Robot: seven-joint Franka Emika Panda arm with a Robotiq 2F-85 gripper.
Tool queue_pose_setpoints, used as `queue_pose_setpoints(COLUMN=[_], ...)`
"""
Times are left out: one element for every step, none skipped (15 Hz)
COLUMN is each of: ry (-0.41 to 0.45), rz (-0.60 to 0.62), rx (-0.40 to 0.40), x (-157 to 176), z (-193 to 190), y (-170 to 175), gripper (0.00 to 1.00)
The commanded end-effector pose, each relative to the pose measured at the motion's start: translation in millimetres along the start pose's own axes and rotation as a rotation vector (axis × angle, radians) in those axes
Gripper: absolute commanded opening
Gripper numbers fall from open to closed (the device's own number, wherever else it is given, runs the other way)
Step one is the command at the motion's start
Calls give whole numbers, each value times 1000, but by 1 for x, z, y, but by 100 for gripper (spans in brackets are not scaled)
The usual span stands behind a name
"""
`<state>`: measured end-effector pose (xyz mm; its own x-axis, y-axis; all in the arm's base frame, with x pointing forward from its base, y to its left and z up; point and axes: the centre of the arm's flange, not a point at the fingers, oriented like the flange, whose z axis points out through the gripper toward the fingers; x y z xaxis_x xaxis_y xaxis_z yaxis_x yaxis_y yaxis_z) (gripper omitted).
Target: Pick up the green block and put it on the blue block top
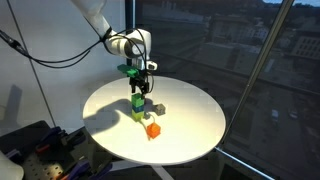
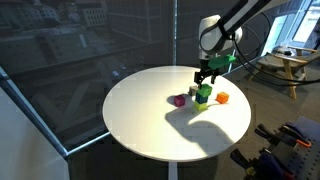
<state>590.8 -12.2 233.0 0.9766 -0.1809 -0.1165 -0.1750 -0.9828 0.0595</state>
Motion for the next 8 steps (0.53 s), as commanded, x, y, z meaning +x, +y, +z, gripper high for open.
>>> queue_pose_setpoints(ry=[20, 26, 32, 37, 42, 48, 52, 56], rz=[20, 22, 22, 22, 22, 20, 21, 20], rx=[-1, 0, 1, 1, 0, 3, 6, 7], x=[0, 0, -1, -3, -5, -8, -10, -13], z=[-21, -26, -32, -37, -43, -49, -55, -60], y=[4, 4, 5, 6, 6, 6, 6, 7], gripper=[100, 100, 100, 100, 100, 100, 100, 100])
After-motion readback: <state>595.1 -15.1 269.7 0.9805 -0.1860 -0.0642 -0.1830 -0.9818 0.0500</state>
